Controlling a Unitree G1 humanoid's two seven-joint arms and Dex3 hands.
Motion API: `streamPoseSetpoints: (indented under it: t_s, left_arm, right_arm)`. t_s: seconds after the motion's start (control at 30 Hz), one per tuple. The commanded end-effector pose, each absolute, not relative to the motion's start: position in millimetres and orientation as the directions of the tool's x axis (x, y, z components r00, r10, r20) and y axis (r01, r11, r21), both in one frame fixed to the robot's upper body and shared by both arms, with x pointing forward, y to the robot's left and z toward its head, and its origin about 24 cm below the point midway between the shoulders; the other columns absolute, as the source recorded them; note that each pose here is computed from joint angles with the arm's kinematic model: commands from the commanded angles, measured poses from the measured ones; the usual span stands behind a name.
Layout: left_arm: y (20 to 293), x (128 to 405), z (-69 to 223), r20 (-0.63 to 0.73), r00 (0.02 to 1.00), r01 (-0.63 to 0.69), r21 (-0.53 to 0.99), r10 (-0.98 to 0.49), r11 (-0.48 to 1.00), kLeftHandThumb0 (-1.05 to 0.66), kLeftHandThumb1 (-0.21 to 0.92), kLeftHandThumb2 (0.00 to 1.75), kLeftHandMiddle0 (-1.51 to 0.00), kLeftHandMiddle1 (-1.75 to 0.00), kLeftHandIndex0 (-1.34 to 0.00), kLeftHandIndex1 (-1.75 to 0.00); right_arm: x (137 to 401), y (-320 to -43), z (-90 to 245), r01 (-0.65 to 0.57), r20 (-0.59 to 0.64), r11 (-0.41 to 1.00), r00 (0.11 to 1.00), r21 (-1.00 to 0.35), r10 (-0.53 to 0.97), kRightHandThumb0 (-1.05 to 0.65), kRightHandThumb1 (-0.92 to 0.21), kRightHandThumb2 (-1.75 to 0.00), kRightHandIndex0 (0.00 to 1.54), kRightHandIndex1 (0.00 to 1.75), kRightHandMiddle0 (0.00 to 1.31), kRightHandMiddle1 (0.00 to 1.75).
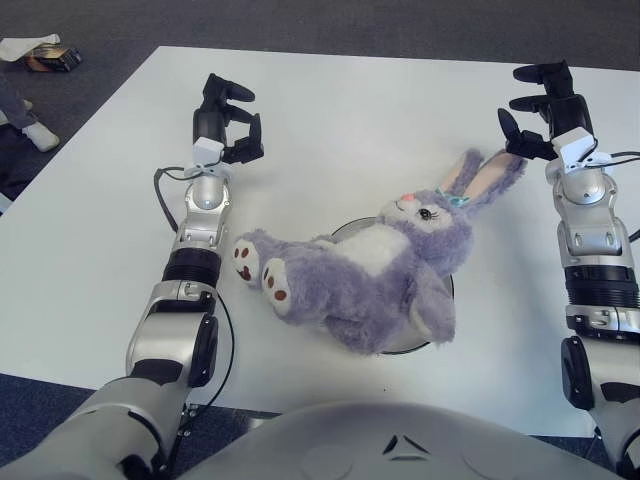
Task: Put the doll into the plate.
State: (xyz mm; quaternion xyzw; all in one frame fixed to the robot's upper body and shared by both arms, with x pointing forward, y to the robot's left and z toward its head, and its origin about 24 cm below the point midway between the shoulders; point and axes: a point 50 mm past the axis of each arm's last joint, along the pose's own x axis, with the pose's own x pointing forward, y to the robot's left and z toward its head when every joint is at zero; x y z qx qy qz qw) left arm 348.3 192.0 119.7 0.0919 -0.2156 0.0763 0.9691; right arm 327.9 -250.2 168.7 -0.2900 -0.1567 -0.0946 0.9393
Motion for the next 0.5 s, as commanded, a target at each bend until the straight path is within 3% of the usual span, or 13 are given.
streamPoseSetpoints:
  t_s: [0.0, 0.27, 0.37, 0.47]
  left_arm:
    - [199, 347, 113, 0.409, 0.903, -0.204, 0.13, 0.135, 0.97, -0.01, 0.58, 1.02, -0.32, -1.75, -0.3, -1.75]
    - [203, 346, 107, 0.381, 0.907, -0.237, 0.112, 0.179, 0.965, -0.01, 0.57, 1.03, -0.33, -1.75, -0.31, -1.75]
    - [204, 346, 104, 0.363, 0.912, -0.244, 0.106, 0.191, 0.964, -0.01, 0.56, 1.04, -0.33, -1.75, -0.32, -1.75]
    - [205, 346, 102, 0.348, 0.916, -0.249, 0.102, 0.2, 0.963, -0.01, 0.55, 1.06, -0.34, -1.75, -0.32, -1.75]
  right_arm:
    - [330, -255, 175, 0.321, 0.366, 0.831, 0.918, -0.454, -0.154, -0.41, -0.86, -0.82, 0.23, 0.88, 0.0, 0.97]
    - [331, -256, 173, 0.362, 0.326, 0.843, 0.914, -0.397, -0.239, -0.43, -0.92, -0.81, 0.2, 0.81, 0.0, 1.16]
    - [333, -258, 172, 0.374, 0.311, 0.844, 0.913, -0.385, -0.262, -0.42, -0.92, -0.81, 0.18, 0.81, 0.0, 1.34]
    - [336, -261, 170, 0.381, 0.296, 0.846, 0.913, -0.373, -0.281, -0.37, -0.92, -0.63, 0.18, 0.84, 0.12, 1.61]
